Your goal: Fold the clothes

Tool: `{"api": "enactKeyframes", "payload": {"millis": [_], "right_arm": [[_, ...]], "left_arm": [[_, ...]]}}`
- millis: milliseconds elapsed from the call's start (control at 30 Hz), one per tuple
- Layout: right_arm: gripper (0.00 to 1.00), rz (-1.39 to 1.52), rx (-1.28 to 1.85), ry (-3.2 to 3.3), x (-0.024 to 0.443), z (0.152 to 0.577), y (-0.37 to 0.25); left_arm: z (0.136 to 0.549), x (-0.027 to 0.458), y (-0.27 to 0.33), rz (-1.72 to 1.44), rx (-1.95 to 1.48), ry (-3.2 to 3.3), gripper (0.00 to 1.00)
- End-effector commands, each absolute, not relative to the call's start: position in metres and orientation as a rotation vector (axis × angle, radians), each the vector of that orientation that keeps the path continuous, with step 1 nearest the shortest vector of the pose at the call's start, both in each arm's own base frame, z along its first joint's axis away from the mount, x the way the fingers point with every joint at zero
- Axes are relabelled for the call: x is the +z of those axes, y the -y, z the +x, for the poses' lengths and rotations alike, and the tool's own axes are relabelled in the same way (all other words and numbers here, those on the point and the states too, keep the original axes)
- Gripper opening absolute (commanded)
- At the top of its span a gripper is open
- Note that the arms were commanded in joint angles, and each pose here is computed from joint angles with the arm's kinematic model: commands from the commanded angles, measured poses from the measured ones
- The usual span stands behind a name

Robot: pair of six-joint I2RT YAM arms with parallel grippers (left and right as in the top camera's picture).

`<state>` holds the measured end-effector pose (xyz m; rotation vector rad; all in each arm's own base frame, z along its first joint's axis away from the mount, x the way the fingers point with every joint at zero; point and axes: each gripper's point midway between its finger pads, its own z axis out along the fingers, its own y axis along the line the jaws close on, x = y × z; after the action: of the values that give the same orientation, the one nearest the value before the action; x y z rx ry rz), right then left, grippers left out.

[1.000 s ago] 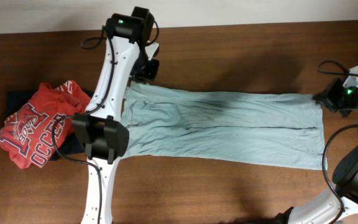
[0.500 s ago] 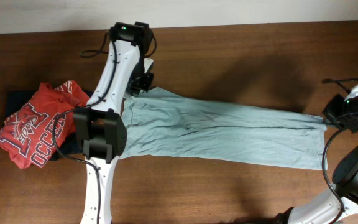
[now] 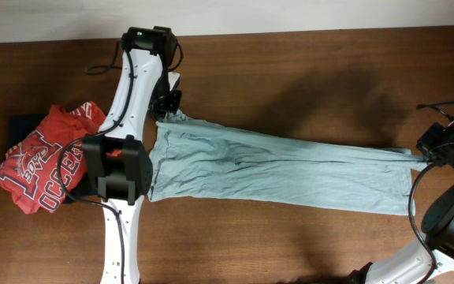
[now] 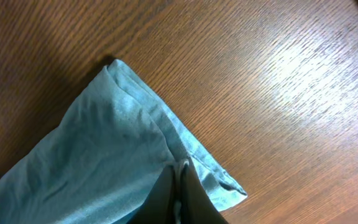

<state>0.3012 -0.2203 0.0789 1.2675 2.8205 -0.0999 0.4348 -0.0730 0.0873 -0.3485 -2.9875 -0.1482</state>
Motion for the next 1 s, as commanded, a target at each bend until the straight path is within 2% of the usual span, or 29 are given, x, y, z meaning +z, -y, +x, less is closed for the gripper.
{"api": "enactKeyframes", "payload": {"millis": [0, 67, 233, 267, 333, 467, 600, 733, 967], "right_arm": [[0.17, 1.275, -0.181, -2.775, 0.093, 0.300, 0.228], [0.29, 1.275, -0.182, -2.774, 0.093, 0.300, 0.228], [0.30, 1.275, -0.183, -2.766, 0.093, 0.301, 0.229], [0.31, 1.278, -0.182, -2.765, 0.093, 0.300, 0.230], [0.30, 1.279, -0.153, -2.762, 0.093, 0.302, 0.228], [0.29, 1.246, 0.012, -2.748, 0.093, 0.315, 0.214], [0.27, 1.089, 0.258, -2.755, 0.097, 0.333, 0.190], [0.25, 0.947, 0.426, -2.724, 0.111, 0.347, 0.173], [0.30, 0.696, 0.534, -2.555, 0.186, 0.359, 0.149]], "left_arm": [[0.435, 0.094, 0.066, -0.339, -0.187, 2.997, 0.02], [0.435, 0.094, 0.065, -0.341, -0.187, 2.996, 0.02], [0.435, 0.094, 0.061, -0.348, -0.218, 2.995, 0.11], [0.436, 0.095, 0.059, -0.344, -0.221, 2.998, 0.16], [0.436, 0.100, 0.058, -0.337, -0.219, 3.008, 0.33], [0.436, 0.118, 0.056, -0.332, -0.216, 3.053, 0.52], [0.435, 0.150, 0.053, -0.330, -0.235, 3.127, 0.50], [0.429, 0.210, 0.036, -0.277, -0.366, 3.267, 0.50], [0.384, 0.336, -0.013, 0.102, -0.579, 3.580, 0.50]]}}
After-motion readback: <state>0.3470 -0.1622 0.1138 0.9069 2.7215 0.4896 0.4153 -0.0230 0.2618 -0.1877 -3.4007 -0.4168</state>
